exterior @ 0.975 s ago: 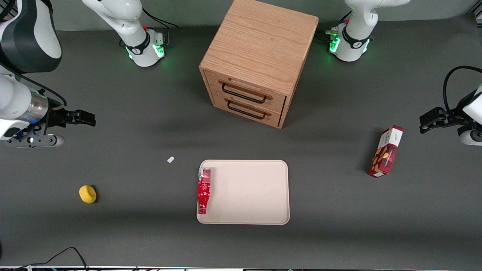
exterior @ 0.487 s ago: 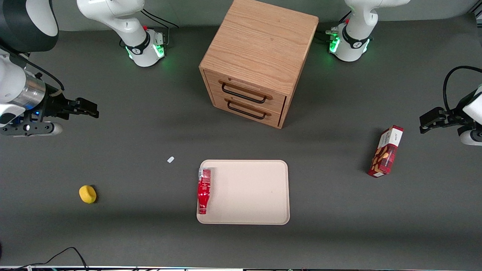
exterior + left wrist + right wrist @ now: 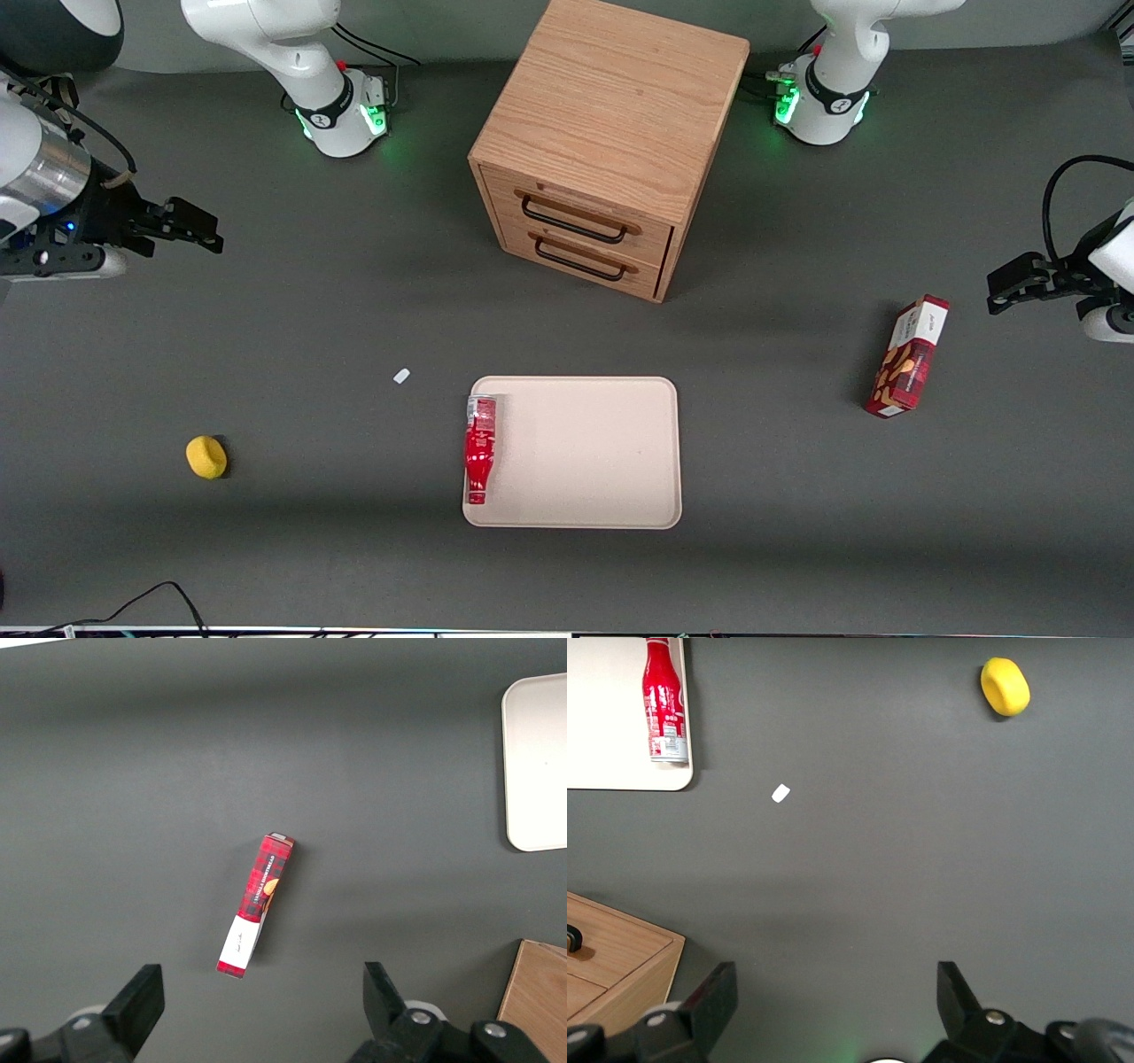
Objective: Place coke bottle on tray
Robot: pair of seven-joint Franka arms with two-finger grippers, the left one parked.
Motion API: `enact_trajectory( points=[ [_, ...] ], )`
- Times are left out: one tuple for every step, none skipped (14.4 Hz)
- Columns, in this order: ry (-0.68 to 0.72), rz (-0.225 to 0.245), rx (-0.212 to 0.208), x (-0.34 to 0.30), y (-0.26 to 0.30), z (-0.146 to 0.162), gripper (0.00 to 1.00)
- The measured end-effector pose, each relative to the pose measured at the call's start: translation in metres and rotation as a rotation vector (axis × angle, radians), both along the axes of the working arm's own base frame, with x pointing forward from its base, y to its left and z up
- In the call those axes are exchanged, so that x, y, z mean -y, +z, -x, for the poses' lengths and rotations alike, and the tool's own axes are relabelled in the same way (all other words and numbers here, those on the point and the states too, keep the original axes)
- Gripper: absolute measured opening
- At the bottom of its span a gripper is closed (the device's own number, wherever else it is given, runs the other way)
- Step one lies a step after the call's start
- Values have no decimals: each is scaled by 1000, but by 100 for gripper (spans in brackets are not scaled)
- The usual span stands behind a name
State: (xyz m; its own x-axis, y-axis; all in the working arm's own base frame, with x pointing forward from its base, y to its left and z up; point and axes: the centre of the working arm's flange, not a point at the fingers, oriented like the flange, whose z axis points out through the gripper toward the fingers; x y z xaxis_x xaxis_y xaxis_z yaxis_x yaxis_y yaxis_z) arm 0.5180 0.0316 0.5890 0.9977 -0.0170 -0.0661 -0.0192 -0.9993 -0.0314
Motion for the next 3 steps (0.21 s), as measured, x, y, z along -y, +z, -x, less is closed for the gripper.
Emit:
enact_trajectory(
  points=[
    [-6,1,5,3,1,4,100],
    [-10,2,7,5,2,5,100],
    [-12,3,8,6,2,6,100]
  ],
)
